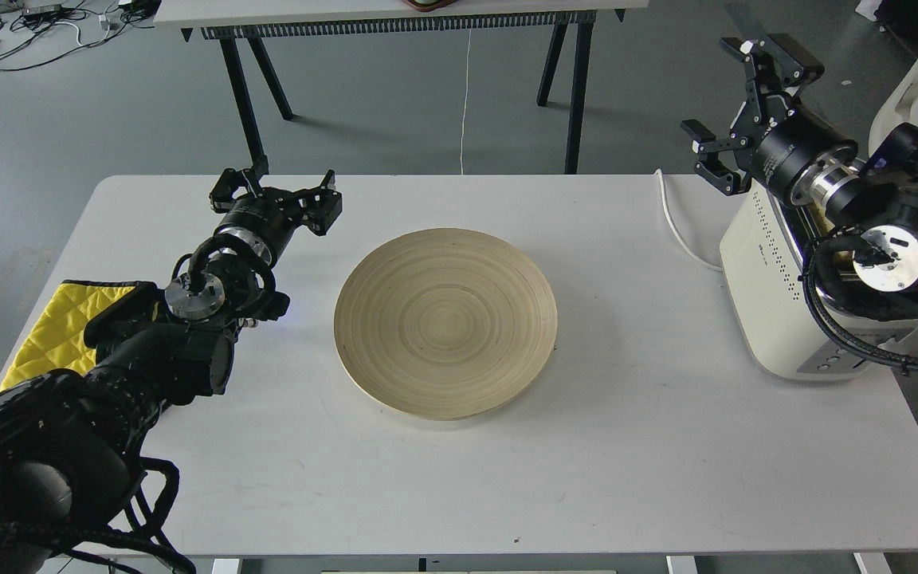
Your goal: Put bread in toaster with right arm
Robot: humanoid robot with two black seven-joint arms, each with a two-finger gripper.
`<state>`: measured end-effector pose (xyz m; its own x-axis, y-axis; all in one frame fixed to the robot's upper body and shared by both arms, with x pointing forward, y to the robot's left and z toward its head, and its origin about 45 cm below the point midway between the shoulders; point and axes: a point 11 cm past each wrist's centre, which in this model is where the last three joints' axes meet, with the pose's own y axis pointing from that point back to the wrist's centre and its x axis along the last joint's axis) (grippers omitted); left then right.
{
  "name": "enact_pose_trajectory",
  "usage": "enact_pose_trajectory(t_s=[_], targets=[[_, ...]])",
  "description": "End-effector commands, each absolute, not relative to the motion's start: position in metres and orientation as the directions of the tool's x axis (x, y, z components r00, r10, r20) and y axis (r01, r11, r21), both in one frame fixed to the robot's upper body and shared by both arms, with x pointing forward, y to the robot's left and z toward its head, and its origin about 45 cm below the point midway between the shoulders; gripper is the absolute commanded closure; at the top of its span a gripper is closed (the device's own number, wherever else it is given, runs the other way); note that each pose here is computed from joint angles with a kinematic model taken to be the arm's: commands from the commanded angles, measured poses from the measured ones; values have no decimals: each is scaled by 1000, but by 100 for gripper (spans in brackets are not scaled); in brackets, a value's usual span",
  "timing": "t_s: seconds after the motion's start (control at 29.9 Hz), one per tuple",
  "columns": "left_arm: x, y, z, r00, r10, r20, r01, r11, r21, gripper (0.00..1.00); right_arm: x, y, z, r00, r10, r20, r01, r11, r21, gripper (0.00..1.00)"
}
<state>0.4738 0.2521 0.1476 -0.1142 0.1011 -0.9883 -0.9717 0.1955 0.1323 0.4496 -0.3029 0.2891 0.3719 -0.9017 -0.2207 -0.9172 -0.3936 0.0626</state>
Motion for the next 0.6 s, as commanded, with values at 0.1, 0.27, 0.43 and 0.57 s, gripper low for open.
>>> enact_pose_trajectory(t_s=[0.1,0.27,0.43,0.57], targets=[[474,252,148,-114,101,-988,-972,196,132,0,448,-290,278,428,-853,-300,-888,-459,38,1],[474,252,148,-114,101,-988,-972,195,132,0,455,-278,264,461,-824,-330,-867,-497,29,1],[474,252,148,-114,101,-988,-972,196,132,0,458,-272,247,459,-820,-343,-864,-501,42,1],[474,252,148,-114,101,-988,-972,195,132,0,456,-267,233,450,-820,-355,-863,-501,64,1]])
